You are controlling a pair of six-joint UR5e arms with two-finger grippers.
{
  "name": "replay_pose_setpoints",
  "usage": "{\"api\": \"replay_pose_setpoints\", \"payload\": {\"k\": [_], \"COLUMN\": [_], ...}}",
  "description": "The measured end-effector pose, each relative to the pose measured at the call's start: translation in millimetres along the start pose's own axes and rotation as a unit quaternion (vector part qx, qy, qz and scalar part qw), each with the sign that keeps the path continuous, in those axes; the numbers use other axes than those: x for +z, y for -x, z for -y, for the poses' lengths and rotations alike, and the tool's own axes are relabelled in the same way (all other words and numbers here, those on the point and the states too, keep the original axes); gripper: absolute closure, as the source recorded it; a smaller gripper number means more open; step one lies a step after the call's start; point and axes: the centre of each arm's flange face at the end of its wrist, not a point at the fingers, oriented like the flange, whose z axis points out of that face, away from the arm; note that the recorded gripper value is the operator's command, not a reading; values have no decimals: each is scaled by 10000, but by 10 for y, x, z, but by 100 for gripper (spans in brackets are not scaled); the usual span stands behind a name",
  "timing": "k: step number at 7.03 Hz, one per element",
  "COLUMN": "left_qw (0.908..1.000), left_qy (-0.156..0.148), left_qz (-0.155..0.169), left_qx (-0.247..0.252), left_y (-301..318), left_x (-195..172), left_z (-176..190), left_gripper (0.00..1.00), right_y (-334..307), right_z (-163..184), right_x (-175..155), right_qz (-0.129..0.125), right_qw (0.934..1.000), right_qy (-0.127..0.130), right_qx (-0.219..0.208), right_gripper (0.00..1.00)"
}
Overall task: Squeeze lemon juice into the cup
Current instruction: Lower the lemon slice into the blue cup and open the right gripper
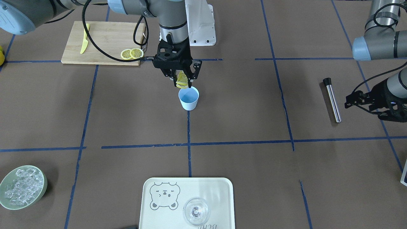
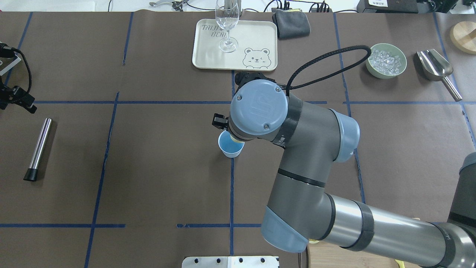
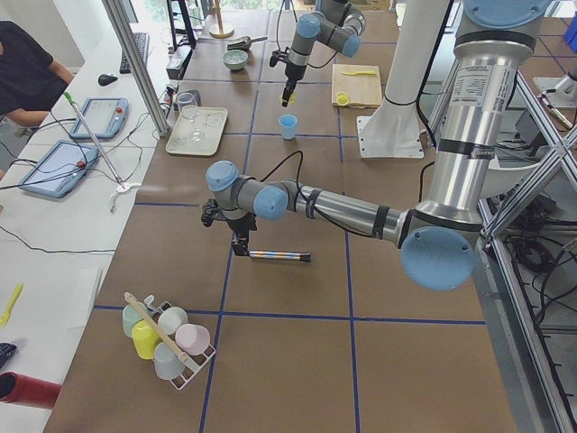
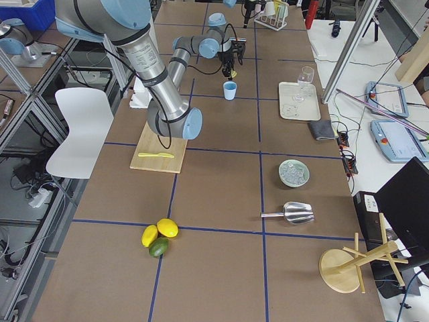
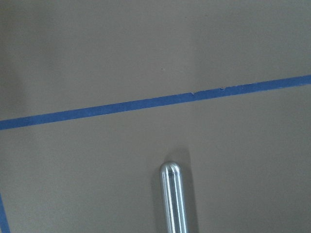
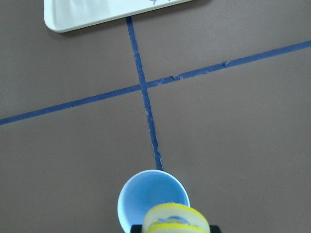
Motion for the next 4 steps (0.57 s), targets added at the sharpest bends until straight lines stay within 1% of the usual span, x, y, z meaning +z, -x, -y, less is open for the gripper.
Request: {"api": "replay_pose_setpoints", "payload": {"k": [1, 2, 3, 4], "left_qw": [10000, 10000, 10000, 10000], "left_qy": [15, 39, 57, 63], "left_qz": [25, 30, 30, 29], "left_qx": [7, 35, 45, 47], "left_y": [21, 34, 44, 48], "left_x": [58, 150, 215, 242], "left_z": [7, 12, 13, 13], "left_gripper": [0, 0, 0, 0], "right_y": [91, 141, 161, 159], "right_z": [37, 51, 53, 39], "right_x": [200, 324, 366, 380], "right_qz": [100, 160, 182, 174], "right_qw": [9999, 9999, 9998, 9998], "right_qy": [-18, -13, 9, 89], "right_qx": [-8, -13, -14, -16], "right_gripper": [45, 45, 45, 45]}}
